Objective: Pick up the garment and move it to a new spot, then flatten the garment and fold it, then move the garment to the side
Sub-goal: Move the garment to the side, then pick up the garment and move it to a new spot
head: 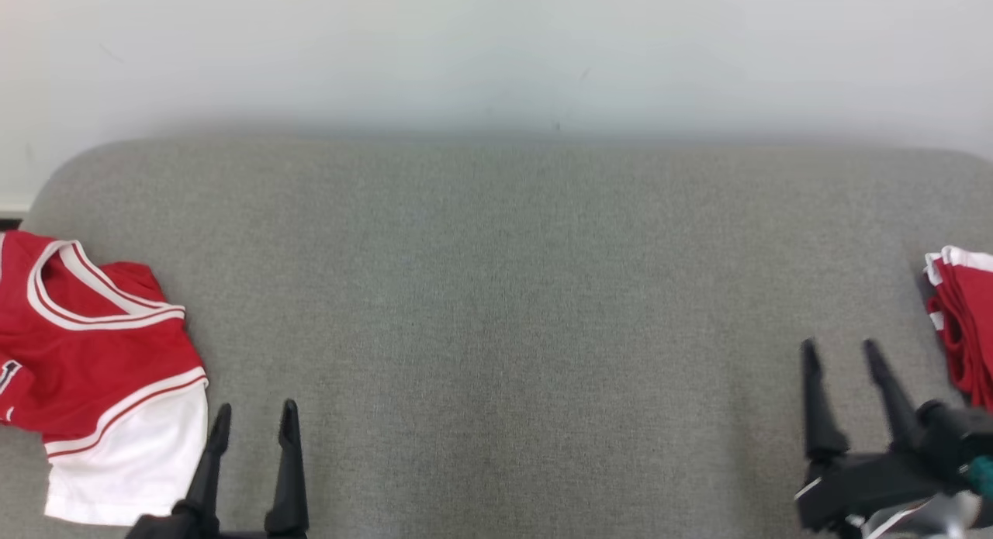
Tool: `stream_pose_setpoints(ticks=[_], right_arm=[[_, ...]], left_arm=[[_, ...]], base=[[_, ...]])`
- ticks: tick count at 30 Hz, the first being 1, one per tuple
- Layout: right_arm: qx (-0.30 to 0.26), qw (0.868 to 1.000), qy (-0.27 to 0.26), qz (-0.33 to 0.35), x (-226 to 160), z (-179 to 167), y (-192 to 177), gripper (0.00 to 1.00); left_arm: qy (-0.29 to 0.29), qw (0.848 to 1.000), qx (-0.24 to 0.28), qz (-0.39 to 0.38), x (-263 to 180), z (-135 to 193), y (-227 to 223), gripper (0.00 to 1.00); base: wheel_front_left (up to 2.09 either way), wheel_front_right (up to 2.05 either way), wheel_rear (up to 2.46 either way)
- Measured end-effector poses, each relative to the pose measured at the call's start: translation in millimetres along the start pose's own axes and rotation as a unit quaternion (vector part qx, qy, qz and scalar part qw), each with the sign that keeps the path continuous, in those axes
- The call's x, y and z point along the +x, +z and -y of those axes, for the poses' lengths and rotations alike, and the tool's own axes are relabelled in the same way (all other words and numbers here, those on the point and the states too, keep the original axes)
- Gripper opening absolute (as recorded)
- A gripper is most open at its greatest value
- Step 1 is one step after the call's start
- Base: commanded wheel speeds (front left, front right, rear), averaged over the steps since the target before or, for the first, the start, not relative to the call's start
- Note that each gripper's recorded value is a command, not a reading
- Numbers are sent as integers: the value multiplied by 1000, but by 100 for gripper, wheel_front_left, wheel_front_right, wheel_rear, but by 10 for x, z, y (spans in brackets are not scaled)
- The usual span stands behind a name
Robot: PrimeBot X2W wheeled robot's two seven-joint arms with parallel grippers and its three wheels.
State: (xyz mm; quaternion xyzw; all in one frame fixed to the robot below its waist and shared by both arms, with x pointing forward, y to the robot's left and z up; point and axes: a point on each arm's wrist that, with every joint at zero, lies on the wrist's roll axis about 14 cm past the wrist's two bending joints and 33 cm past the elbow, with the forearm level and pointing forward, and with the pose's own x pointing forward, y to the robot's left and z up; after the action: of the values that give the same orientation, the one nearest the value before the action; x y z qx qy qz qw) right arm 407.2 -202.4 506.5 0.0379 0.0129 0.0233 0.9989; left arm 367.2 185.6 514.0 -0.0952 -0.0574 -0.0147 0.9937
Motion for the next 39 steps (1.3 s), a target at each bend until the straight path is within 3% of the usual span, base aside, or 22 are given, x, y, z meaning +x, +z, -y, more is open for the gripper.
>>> stream_pose_setpoints(ticks=[4, 11, 39], right_arm=[[21, 999, 33, -3, -171, -296, -70, 100], [46, 997, 50, -33, -445, -506, -306, 100], [54, 997, 43, -22, -431, -494, -278, 100]], left_arm=[[-4, 1000, 0, -5, -136, 38, -13, 100], [-14, 1000, -4, 0, -186, 104, 17, 100], [-28, 1000, -3, -10, -204, 191, -43, 100]], base=[[0, 0, 0], [0, 0, 0], [0, 0, 0]])
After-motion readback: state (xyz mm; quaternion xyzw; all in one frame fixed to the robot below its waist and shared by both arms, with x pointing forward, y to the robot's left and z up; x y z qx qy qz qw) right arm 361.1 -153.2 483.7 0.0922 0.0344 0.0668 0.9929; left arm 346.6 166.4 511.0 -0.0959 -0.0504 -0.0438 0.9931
